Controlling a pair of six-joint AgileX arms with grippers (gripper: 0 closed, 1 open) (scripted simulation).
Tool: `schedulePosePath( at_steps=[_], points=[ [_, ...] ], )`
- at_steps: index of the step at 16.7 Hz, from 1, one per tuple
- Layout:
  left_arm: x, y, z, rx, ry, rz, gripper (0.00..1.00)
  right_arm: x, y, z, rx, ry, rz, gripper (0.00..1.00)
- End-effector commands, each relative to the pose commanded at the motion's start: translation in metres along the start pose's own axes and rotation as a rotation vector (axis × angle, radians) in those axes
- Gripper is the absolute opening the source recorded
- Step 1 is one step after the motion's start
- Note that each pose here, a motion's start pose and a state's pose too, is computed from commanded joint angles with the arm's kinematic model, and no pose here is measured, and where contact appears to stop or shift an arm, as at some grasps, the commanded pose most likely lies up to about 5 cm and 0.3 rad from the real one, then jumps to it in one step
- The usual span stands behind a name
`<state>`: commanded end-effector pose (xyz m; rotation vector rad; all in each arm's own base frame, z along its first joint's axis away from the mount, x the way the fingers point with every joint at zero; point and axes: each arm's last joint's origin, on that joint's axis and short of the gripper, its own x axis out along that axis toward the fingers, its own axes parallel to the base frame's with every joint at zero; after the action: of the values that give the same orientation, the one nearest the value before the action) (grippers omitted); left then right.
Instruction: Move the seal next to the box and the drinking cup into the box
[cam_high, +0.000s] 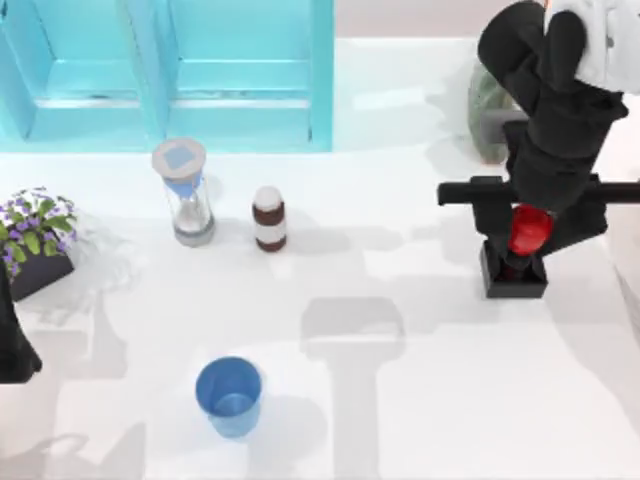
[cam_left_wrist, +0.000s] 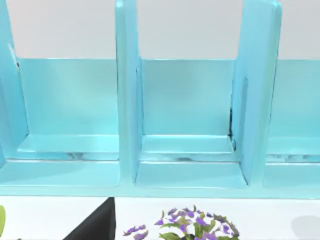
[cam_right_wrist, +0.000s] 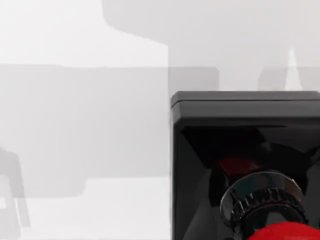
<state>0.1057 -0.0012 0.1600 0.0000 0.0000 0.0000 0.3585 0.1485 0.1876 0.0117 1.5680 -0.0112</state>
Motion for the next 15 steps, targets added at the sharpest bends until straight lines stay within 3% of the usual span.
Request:
schedulePosePath(
  at_steps=[5,15],
  points=[
    [0.0,0.0,0.0,0.0,0.0,0.0,1.0,-0.058,-0.06,-0.006,-0.001,0.006,-0.002,0.0],
    [0.0,0.0,0.0,0.0,0.0,0.0,1.0,-0.077,-0.076,-0.025,-0.003,0.003,-0.001,0.0]
  ],
)
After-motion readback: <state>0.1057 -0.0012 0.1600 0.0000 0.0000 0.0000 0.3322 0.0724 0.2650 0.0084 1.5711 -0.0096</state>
